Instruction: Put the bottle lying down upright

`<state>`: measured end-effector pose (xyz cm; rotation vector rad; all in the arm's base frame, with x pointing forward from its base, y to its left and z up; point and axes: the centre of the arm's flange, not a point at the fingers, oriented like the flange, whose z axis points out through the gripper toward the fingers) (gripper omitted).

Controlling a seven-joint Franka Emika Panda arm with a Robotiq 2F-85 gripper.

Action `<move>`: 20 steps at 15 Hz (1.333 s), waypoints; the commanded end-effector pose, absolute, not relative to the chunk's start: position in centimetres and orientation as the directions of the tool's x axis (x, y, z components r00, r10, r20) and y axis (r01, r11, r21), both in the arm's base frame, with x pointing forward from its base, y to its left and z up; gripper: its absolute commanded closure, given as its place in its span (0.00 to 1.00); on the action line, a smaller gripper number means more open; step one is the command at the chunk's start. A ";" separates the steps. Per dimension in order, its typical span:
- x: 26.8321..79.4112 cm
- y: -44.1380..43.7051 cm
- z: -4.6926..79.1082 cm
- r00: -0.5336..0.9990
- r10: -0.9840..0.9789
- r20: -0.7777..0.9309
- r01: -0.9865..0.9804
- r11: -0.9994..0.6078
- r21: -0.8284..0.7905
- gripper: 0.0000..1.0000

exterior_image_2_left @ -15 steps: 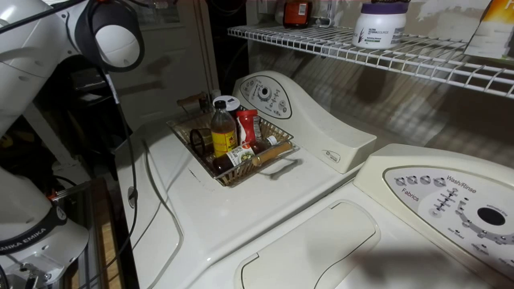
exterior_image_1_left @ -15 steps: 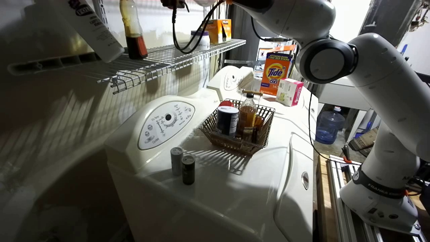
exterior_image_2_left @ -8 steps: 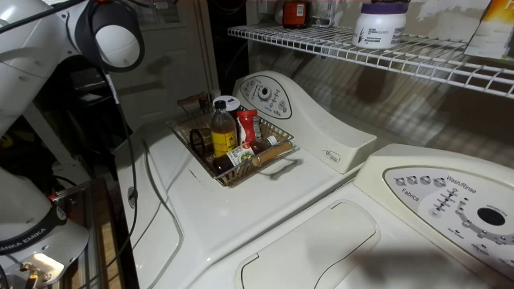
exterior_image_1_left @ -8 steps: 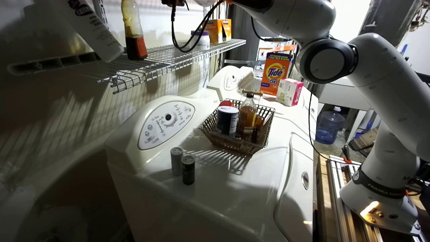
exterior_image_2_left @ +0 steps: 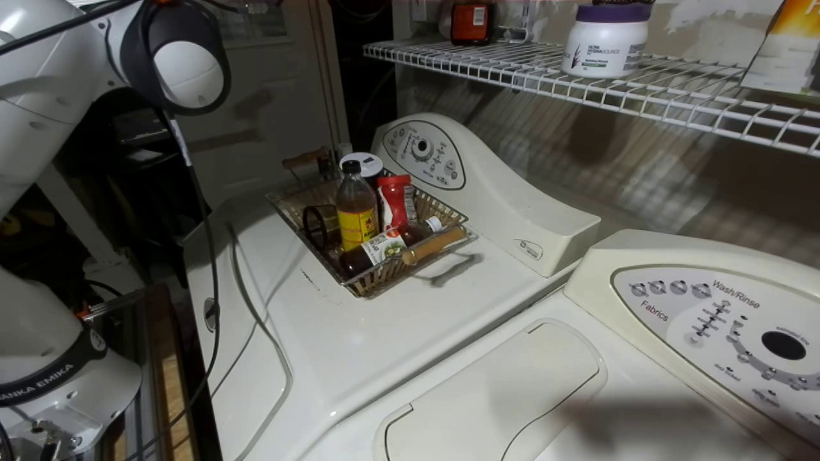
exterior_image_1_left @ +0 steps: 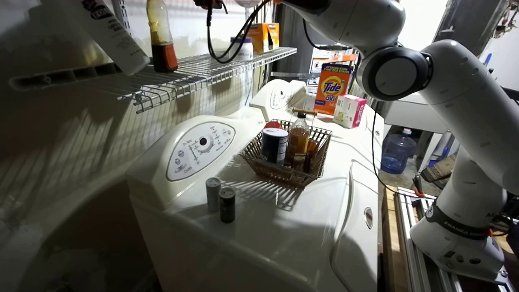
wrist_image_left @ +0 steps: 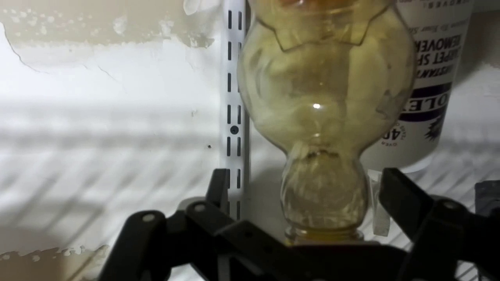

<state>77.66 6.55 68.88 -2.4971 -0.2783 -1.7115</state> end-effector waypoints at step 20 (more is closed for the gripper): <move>70.2 4.8 64.5 0.603 0.245 0.759 0.357 -0.934 0.018 0.00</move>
